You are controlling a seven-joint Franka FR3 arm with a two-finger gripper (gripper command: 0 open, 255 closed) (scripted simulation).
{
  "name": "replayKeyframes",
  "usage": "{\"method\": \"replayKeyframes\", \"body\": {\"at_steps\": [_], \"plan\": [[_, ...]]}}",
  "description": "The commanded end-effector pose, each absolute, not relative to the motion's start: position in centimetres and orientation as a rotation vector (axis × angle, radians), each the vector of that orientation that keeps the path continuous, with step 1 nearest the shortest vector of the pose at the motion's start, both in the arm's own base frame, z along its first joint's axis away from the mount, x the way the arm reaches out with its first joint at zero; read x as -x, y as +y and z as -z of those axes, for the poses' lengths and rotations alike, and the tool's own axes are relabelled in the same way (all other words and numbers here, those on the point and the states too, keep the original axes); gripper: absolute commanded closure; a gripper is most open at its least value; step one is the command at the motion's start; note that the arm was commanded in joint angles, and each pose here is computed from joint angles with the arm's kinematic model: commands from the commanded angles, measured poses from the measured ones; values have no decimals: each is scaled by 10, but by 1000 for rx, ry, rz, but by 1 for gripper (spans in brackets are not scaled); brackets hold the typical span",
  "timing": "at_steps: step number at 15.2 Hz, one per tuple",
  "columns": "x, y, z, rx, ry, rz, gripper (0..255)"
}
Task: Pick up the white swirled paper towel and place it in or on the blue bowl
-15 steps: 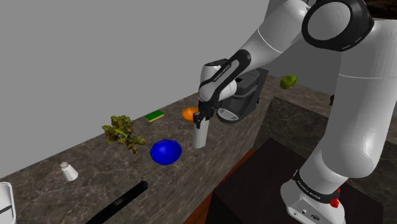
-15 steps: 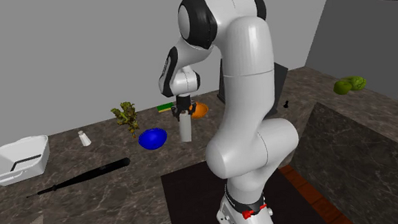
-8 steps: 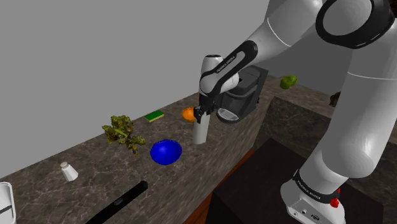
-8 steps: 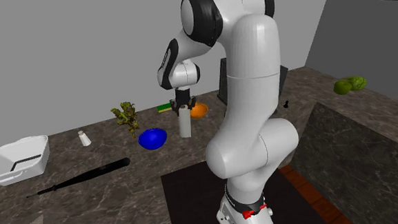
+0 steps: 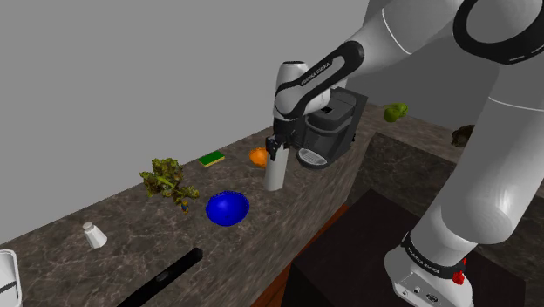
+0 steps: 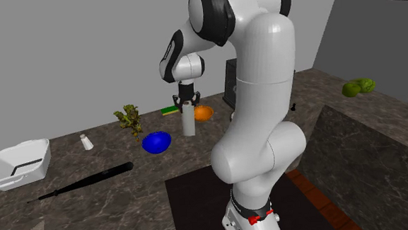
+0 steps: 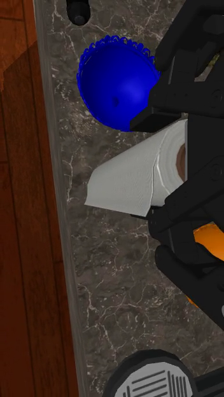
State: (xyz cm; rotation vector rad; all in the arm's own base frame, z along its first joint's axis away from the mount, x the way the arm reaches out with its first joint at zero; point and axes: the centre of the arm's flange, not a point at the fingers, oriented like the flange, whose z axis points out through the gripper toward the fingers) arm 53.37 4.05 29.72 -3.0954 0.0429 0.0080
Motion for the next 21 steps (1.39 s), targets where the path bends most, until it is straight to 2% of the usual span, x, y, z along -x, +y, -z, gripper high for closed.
{"method": "replayKeyframes", "body": {"at_steps": [1,6,21], "plan": [[-534,40,-308,3095,43,-9,255],[-534,40,-331,3095,43,-9,255],[-575,219,-403,3095,43,-9,255]]}}
